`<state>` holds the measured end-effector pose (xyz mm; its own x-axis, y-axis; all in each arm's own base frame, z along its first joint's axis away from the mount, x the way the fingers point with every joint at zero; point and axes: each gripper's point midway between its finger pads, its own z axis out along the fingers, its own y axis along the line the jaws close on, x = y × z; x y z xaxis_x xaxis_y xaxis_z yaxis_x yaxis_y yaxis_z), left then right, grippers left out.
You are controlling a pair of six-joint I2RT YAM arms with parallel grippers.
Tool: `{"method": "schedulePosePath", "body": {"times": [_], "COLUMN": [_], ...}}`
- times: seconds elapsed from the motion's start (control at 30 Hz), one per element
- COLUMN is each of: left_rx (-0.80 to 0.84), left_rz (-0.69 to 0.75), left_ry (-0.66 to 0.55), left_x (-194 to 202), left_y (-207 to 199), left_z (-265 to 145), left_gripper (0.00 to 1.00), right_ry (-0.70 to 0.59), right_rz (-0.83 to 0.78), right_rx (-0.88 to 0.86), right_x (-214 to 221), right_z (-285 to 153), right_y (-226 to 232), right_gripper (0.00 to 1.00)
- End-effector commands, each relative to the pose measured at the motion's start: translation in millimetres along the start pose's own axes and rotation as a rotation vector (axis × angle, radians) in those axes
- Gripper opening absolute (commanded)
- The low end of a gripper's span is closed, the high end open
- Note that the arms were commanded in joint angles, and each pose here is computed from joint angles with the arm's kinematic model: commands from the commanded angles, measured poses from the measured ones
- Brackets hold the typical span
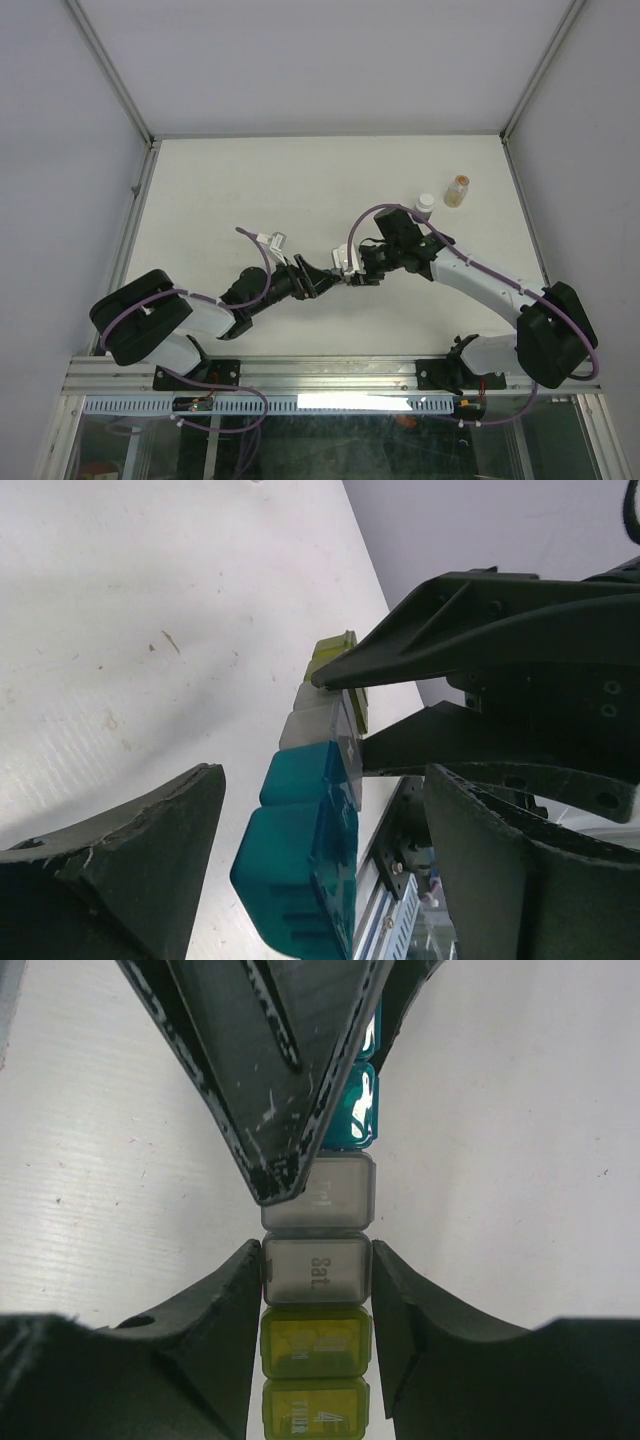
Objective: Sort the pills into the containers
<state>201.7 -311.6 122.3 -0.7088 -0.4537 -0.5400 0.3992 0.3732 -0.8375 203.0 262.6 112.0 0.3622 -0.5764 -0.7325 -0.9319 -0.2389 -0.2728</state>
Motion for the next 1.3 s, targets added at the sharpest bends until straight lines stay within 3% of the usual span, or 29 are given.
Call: {"method": "schedulePosePath", "body": {"times": [0.0, 0.43, 0.67, 0.8, 1.03, 1.27], "left_rx": [0.147, 0.097, 0.075, 0.061, 0.059, 0.067], "left_rz": [-0.052, -0.057, -0.045, -0.038, -0.039, -0.044], "left_ry": [-0.021, 0.013, 0.021, 0.028, 0.051, 0.065], "left_x": [-10.5, -3.1, -1.2, 0.6, 4.4, 6.8], "left_y": [-33.7, -21.3, -16.3, -13.5, -12.9, -14.4], "left_z": [10.1, 21.6, 21.8, 21.1, 18.5, 16.6], "left_gripper": [0.78, 0.34, 0.02, 0.0, 0.0, 0.0], "right_ry": [-0.052, -0.059, -0.064, -0.065, -0.054, -0.054], "right_rz": [-0.047, -0.051, -0.027, 0.001, 0.051, 0.075], "right_rx": [0.073, 0.062, 0.052, 0.054, 0.124, 0.188], "right_x": [-20.8, -19.8, -20.6, -21.3, -22.2, -23.4], "right_z": [-5.3, -2.7, -3.1, -5.0, -21.9, -33.7], "right_y": [-15.7, -8.8, -6.4, -8.3, -25.8, -36.6], "right_gripper": [0.23, 0.22, 0.21, 0.21, 0.52, 0.61]}}
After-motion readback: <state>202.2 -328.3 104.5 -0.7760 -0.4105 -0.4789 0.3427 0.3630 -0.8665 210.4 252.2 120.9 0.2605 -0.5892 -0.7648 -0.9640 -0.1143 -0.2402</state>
